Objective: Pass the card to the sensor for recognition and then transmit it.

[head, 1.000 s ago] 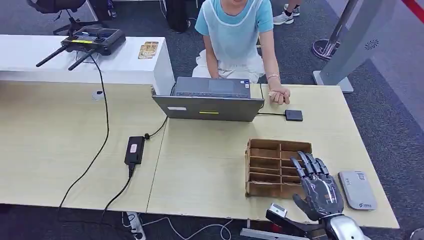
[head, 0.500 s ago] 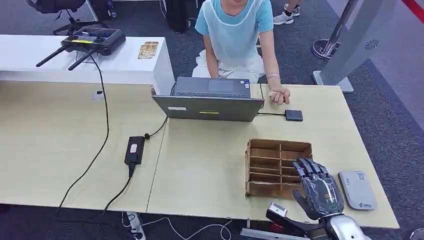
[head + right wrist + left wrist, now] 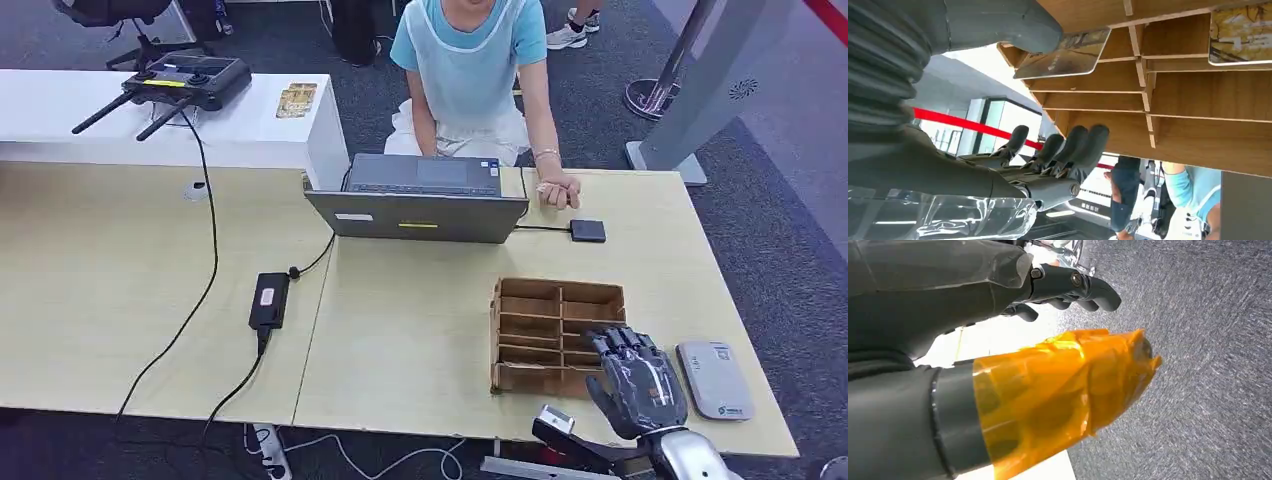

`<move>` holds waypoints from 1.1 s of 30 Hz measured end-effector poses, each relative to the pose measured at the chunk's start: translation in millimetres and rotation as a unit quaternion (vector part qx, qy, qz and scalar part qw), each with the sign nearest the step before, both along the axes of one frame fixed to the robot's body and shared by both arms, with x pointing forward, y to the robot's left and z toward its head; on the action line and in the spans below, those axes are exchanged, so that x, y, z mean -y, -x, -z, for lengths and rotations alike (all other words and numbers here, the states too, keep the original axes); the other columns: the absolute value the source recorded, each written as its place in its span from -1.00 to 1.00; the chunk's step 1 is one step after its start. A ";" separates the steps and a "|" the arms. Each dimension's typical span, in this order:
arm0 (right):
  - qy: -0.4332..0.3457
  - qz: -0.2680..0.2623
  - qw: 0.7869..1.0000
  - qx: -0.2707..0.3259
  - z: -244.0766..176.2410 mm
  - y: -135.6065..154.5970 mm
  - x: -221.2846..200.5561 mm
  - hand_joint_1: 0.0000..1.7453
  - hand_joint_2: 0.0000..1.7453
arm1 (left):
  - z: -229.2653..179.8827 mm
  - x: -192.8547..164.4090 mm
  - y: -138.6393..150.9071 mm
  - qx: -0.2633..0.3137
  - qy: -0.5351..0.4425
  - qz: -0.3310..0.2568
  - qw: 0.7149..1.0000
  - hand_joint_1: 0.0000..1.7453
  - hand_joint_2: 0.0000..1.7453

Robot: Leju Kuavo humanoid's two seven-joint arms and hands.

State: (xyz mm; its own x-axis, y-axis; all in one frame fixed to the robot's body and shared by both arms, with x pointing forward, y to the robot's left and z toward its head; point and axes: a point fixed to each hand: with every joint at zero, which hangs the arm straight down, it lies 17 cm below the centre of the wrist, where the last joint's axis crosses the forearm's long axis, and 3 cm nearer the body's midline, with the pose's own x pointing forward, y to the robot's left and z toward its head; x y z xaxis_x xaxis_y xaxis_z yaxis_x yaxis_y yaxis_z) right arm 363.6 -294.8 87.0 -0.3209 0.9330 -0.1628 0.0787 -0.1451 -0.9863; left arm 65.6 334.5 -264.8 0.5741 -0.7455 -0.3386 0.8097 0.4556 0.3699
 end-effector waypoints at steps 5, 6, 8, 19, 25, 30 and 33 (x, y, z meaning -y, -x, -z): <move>0.001 0.002 1.000 -0.003 2.3 0.0 1.4 0.30 1.00 | 0.0 -0.1 -0.1 0.000 0.000 0.001 1.000 -1.00 -1.00; 0.002 0.002 1.000 -0.003 2.5 0.0 1.6 0.26 1.00 | 0.0 -0.1 -0.1 0.000 0.000 0.001 1.000 -1.00 -1.00; 0.002 0.002 1.000 -0.004 3.6 0.0 2.3 -0.06 1.00 | 0.0 -0.1 0.0 -0.001 0.000 0.002 1.000 -1.00 -1.00; 0.005 0.005 1.000 -0.012 11.0 0.4 4.5 -0.36 1.00 | -0.1 -0.3 0.5 -0.003 -0.001 0.003 1.000 -1.00 -1.00; 0.006 0.006 1.000 -0.015 12.3 0.5 4.8 -0.32 1.00 | -0.1 -0.3 0.5 -0.003 -0.001 0.003 1.000 -1.00 -1.00; 0.007 0.006 1.000 -0.015 12.7 0.6 4.7 0.00 1.00 | -0.1 -0.3 0.4 -0.002 -0.001 0.003 1.000 -1.00 -1.00; 0.007 0.005 1.000 -0.015 12.7 0.7 4.5 0.48 1.00 | -0.1 -0.3 0.5 -0.003 -0.001 0.003 1.000 -1.00 -1.00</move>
